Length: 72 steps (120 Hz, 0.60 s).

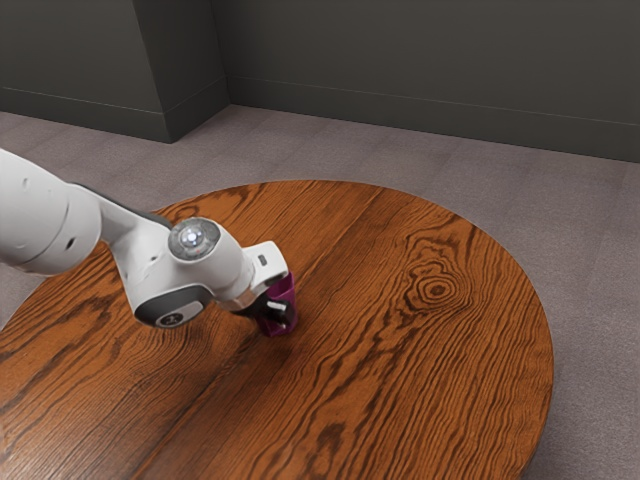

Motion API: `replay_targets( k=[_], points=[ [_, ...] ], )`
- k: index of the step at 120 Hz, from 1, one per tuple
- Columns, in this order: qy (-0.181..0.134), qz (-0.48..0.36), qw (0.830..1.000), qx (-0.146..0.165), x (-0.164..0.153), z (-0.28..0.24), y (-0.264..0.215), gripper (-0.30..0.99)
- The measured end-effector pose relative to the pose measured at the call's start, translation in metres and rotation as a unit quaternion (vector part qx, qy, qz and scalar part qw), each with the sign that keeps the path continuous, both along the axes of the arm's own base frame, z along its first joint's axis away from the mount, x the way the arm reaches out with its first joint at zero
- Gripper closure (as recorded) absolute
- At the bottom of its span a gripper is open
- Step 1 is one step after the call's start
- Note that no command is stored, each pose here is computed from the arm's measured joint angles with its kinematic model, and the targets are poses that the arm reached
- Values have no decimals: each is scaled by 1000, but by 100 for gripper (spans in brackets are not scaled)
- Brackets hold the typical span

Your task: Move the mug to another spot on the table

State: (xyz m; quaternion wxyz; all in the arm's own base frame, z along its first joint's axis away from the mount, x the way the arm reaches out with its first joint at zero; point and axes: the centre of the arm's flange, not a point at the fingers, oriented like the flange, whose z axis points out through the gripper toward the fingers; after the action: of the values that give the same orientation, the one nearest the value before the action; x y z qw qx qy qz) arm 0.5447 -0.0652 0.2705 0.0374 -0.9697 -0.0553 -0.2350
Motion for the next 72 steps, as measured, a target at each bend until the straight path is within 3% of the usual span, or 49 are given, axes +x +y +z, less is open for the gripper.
replay_targets(
  k=[23, 54, 62, 72],
  points=[
    [-11, -1, 1000, 7, 0, 30, -8, 10],
    [-22, -2, 999, 25, -14, 102, -46, 5],
    [-23, 26, 999, 16, -6, 139, -56, 4],
    [-11, 71, 997, -21, 11, 199, -67, 4]
  ],
)
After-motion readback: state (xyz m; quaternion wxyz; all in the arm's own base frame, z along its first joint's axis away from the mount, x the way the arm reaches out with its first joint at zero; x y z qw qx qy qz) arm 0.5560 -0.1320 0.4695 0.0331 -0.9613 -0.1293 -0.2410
